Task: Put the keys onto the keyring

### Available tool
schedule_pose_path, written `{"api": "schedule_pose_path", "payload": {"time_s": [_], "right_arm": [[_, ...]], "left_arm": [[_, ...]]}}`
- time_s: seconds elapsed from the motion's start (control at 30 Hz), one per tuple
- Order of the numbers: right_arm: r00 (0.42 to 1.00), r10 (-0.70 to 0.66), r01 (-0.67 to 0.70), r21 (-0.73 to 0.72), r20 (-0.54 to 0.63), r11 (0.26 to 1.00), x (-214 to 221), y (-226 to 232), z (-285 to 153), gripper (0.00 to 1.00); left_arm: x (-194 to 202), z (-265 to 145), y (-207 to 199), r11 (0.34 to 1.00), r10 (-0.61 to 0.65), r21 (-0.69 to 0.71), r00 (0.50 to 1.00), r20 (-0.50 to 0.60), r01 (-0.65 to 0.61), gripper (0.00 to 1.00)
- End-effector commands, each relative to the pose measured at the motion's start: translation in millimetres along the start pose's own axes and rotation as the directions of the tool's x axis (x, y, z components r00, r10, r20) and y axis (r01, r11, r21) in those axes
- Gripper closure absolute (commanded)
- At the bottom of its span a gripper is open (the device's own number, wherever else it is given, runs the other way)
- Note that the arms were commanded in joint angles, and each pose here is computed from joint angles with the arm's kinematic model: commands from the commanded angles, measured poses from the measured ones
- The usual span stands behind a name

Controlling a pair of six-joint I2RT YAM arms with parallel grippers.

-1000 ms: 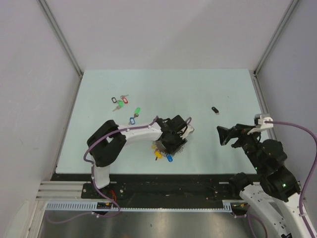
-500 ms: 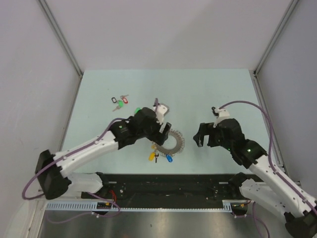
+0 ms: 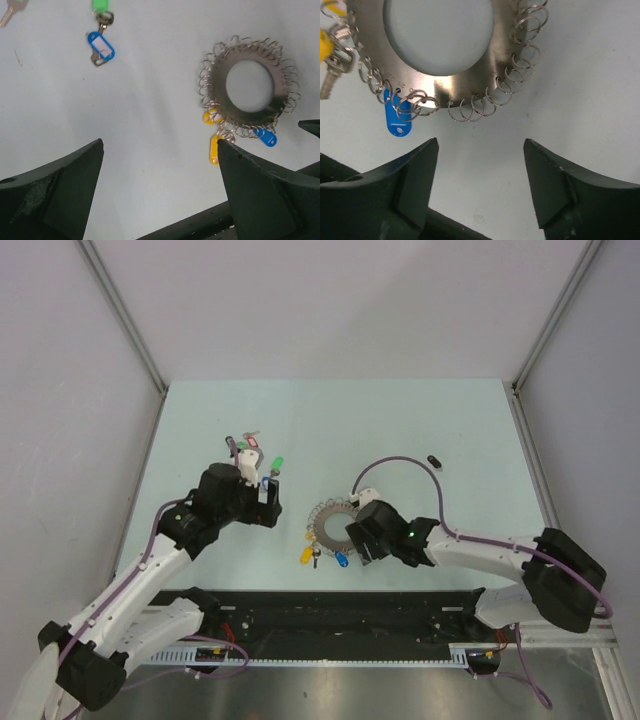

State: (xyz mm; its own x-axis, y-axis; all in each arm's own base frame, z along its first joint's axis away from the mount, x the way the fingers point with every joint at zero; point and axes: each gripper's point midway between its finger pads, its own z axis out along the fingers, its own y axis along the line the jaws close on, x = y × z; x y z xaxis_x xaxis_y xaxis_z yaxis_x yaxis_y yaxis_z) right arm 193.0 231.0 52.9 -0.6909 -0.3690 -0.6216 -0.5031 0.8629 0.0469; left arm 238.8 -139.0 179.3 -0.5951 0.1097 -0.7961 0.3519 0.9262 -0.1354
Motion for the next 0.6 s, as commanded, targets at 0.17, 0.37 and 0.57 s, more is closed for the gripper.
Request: {"api": "schedule_pose_path", "payload": {"time_s": [0.17,0.37,0.57], "right_arm": [[0.988,-0.138,0.133,0.076,0.064,0.988,-30,21,29,0.51],[0.987,-0.151,0.145,0.103,0.056,0.984,-25,22,46,0.69],[0.985,-0.147,0.138,0.099,0.086,0.986,-32,31,44,0.75]], "left_arm": [[-10,-10,16,0.999,-0.016,-0.039,0.996,0.084,0.020,0.00],[-10,-10,14,1.000,-0.013,-0.026,0.997,0.079,0.015,0.00],[-9,-8,12,1.000,-0.012,-0.015,0.997,0.073,0.013,0.00]]}}
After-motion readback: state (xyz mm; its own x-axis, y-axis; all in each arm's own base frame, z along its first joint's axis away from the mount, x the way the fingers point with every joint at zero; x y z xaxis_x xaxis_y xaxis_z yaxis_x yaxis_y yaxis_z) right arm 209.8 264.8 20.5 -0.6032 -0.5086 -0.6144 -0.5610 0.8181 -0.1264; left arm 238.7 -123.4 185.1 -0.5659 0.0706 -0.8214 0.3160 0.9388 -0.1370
